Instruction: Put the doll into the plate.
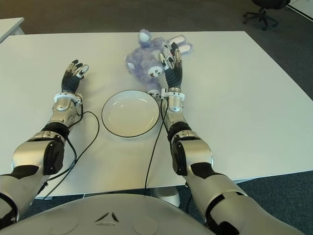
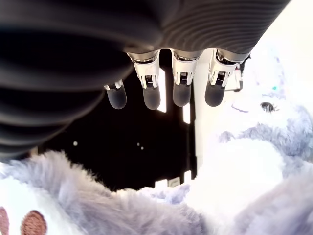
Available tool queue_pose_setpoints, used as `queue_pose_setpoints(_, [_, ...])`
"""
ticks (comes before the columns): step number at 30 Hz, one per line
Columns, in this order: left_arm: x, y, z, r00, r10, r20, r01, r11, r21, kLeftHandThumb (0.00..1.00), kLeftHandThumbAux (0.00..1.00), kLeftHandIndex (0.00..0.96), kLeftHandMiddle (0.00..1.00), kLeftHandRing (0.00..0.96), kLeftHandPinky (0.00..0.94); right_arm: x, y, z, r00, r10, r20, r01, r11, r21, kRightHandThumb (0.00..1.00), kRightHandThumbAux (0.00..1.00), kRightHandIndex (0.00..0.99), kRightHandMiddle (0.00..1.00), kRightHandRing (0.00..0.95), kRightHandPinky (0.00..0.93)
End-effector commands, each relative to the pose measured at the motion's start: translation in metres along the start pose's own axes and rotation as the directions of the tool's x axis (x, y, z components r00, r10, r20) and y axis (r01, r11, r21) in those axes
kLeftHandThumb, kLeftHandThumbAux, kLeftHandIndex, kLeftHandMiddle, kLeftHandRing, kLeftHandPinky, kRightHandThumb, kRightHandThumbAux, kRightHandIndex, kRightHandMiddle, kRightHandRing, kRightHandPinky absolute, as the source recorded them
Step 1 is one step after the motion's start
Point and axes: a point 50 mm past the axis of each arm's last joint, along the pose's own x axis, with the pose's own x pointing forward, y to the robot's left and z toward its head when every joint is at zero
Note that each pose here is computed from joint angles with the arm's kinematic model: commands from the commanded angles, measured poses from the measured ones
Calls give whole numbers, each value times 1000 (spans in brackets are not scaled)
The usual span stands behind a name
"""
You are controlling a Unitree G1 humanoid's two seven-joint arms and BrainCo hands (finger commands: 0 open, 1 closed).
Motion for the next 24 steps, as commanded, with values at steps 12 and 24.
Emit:
queue_pose_setpoints(12, [-26,0,-47,983,-1,-184,1,1000,1,0,480,0,120,118,101,-51,-21,-40,985,-73,-157,94,986,134,241,546,0,0,0,1])
queue_pose_setpoints(24, [-26,1,-48,984,3,-178,-2,1000,8,0,486,5,132,128,111,-54,-23,-39,989,-63,-135,93,968,232,233,565,0,0,0,0])
